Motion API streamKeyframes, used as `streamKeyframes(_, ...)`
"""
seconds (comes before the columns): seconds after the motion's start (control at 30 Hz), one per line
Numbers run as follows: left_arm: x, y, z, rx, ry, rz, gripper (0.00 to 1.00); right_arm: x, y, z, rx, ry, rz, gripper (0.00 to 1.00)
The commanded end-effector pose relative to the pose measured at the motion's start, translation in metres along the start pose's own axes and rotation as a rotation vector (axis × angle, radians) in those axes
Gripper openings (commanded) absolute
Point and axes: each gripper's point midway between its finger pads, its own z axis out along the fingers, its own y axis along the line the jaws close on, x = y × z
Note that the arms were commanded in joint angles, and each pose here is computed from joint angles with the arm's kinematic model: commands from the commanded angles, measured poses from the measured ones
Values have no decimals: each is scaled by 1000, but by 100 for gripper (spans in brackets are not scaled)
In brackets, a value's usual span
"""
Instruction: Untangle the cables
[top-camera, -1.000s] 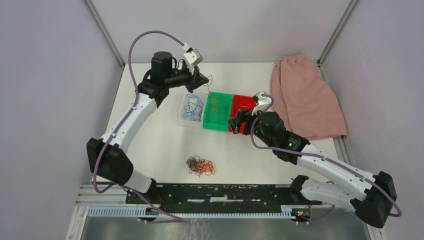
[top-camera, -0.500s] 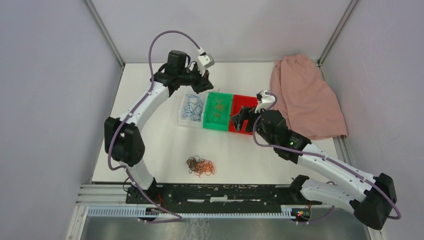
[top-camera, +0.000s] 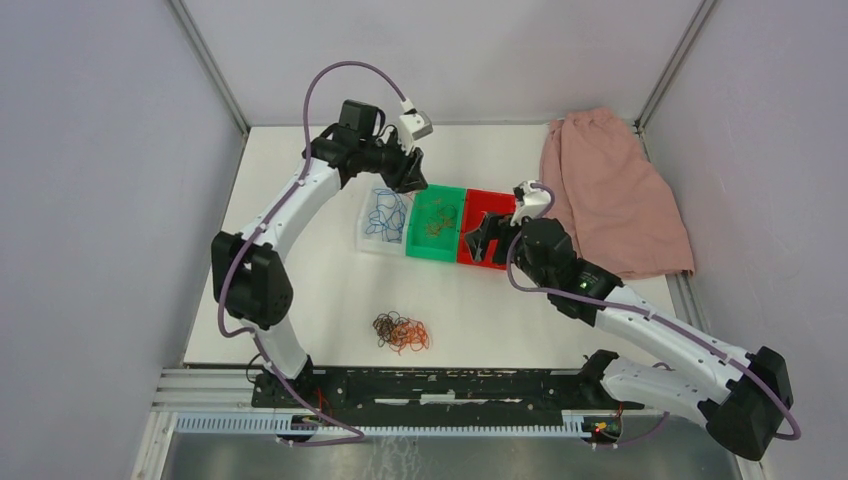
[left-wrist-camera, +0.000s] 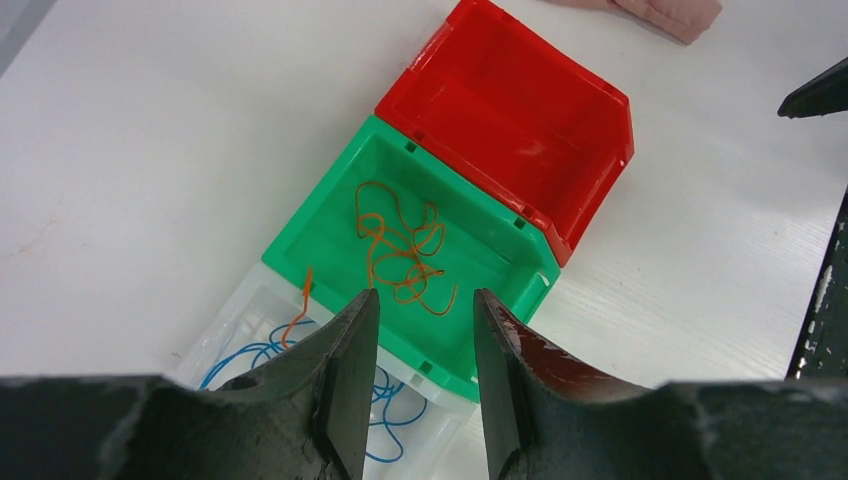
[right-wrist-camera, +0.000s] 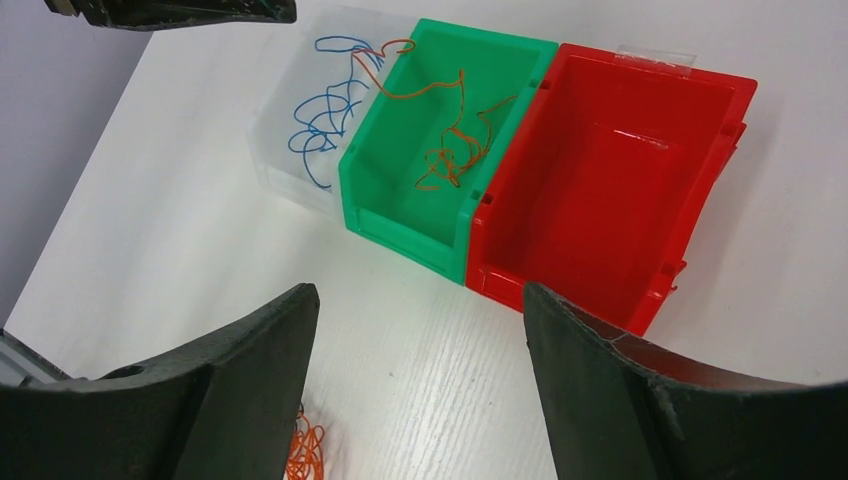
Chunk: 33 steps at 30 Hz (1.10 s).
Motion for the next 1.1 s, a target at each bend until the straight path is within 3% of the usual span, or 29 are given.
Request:
streamKeyframes(0.0,-18,-10,-21,-5,-11,72,47,-18,18,4,-62,-21,-11,83)
streamKeyframes(0.1,-19,-5,-39,-40,5,31,49,-20,37,24,-117,26,-73,86)
streamKeyframes(0.2,-21,5,-67,-76,-9,-53,61,-15,53,64,-137,129,-138,87)
streamKeyframes(0.3,-11,19,-103,-133,-23,-127,66,-15,69,103,-167,182,-193,84)
streamKeyframes(0.43,3,29,-152,-233,-45,-188,68,-18,90,151,-210,226,-289,80)
streamKeyframes(0.6,28,31,-192,-324,-38,-242,70,-2,83,201,-158,277,-410,76)
streamKeyframes(0.8,38,26,-208,-354,-42,-239,70,12,69,241,-84,292,-490,68)
streamKeyframes(1.07,30,24,-211,-344,-77,-231,69,15,52,260,-5,288,-573,57)
